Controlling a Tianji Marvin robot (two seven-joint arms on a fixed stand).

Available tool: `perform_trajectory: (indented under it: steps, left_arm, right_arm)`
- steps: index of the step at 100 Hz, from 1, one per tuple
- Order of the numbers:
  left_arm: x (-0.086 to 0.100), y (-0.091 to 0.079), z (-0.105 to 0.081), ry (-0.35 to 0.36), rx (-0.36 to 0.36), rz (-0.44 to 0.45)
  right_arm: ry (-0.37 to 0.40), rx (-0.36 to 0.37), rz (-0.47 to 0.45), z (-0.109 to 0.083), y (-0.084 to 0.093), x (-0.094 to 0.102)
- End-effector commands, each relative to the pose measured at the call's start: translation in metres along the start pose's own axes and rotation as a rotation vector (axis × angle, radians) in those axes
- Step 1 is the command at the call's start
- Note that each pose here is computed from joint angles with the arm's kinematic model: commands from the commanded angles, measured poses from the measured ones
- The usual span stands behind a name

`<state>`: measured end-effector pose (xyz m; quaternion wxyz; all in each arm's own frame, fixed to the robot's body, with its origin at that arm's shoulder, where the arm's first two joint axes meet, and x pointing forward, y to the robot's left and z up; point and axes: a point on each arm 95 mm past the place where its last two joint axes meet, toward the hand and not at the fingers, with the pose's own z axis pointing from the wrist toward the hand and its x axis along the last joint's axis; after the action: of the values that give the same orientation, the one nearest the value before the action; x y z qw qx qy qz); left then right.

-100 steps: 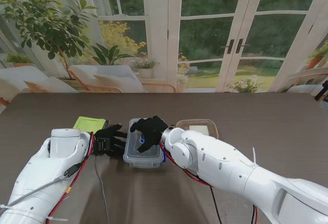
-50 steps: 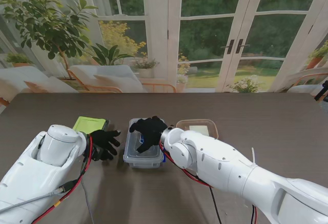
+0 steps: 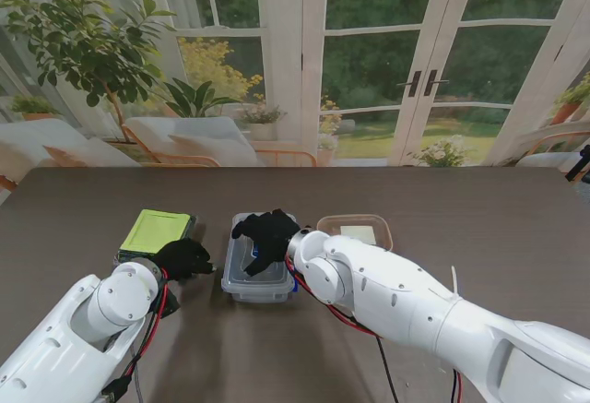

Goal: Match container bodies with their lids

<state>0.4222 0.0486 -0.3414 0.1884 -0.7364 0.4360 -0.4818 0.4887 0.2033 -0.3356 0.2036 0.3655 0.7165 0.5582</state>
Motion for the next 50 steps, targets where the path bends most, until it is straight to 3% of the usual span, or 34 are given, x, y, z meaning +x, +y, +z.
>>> perform_trajectory:
  steps: [1, 50]
  left_arm:
    - [-0.007, 0.006, -0.002, -0.002, -0.028, 0.010]
    - [-0.018, 0.020, -0.003, 0.142, -0.065, 0.221]
  right_arm:
    - [0.016, 0.061, 0.005, -0.002, -0.021, 0.010]
    - [0.010, 0.058, 0.003, -0.001, -0.022, 0.010]
